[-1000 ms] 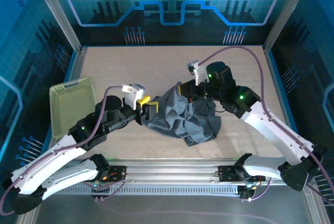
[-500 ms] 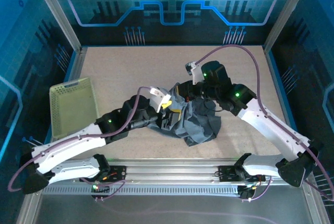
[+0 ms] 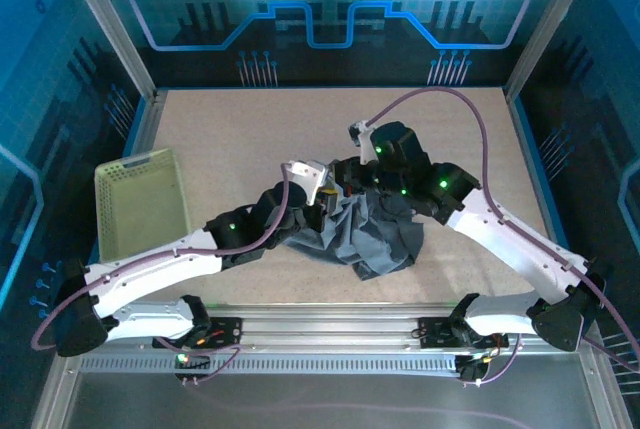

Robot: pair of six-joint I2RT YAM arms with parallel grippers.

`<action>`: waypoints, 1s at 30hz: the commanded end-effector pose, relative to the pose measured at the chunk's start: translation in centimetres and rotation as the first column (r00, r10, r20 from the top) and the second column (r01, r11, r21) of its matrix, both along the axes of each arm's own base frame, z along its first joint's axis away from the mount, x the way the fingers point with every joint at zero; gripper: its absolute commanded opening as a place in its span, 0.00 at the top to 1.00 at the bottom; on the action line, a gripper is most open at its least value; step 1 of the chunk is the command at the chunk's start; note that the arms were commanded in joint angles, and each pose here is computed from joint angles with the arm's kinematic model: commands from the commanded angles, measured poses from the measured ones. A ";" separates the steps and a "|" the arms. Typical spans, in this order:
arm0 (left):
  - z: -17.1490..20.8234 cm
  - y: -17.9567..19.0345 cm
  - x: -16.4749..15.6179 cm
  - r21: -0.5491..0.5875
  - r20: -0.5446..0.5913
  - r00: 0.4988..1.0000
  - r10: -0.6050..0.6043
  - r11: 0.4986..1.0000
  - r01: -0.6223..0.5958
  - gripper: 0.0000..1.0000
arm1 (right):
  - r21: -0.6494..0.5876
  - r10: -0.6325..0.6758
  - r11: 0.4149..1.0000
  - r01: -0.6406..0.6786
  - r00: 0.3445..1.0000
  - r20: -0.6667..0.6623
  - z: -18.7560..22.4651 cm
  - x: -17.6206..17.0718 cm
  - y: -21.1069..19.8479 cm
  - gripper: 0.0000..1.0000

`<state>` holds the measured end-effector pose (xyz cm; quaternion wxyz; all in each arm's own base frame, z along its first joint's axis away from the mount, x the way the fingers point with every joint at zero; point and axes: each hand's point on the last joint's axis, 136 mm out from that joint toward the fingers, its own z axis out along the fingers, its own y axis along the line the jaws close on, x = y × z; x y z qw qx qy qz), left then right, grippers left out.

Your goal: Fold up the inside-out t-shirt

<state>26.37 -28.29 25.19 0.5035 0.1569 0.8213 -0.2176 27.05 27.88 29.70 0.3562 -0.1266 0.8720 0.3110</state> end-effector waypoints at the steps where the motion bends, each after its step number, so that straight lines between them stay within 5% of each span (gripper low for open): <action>1: 2.4 0.9 0.3 -0.036 0.055 0.998 0.031 0.999 -0.029 0.92 | -0.035 -0.076 0.996 0.077 0.997 0.031 0.9 0.7 -1.8 1.00; 3: 3.4 0.6 -0.4 -0.059 0.071 0.997 -0.016 0.998 0.020 1.00 | -0.065 -0.100 0.993 0.102 0.995 0.032 0.5 1.2 -2.6 1.00; 11: 9.2 1.0 -3.3 -0.257 0.082 0.966 -0.244 0.932 0.257 1.00 | -0.184 -0.106 0.976 0.115 0.993 0.056 -1.7 3.4 -4.3 1.00; 15: 10.4 2.9 -2.4 -0.342 0.043 0.972 -0.232 0.911 0.232 1.00 | -0.232 -0.044 0.970 0.067 0.994 0.103 -2.1 2.9 -4.4 0.68; 20: 10.2 3.6 -1.8 -0.361 0.019 0.974 -0.226 0.907 0.218 1.00 | -0.223 0.149 0.970 -0.099 0.964 0.220 -1.8 -0.9 -2.7 0.44; 25: 10.2 3.7 -1.5 -0.362 0.013 0.975 -0.223 0.908 0.212 1.00 | -0.236 0.312 0.938 -0.255 0.916 0.253 -3.2 -4.3 0.0 0.45; 30: 10.4 4.0 -1.4 -0.364 0.013 0.976 -0.217 0.908 0.207 1.00 | -0.303 0.301 0.928 -0.218 0.917 0.263 -5.0 -3.3 0.9 0.49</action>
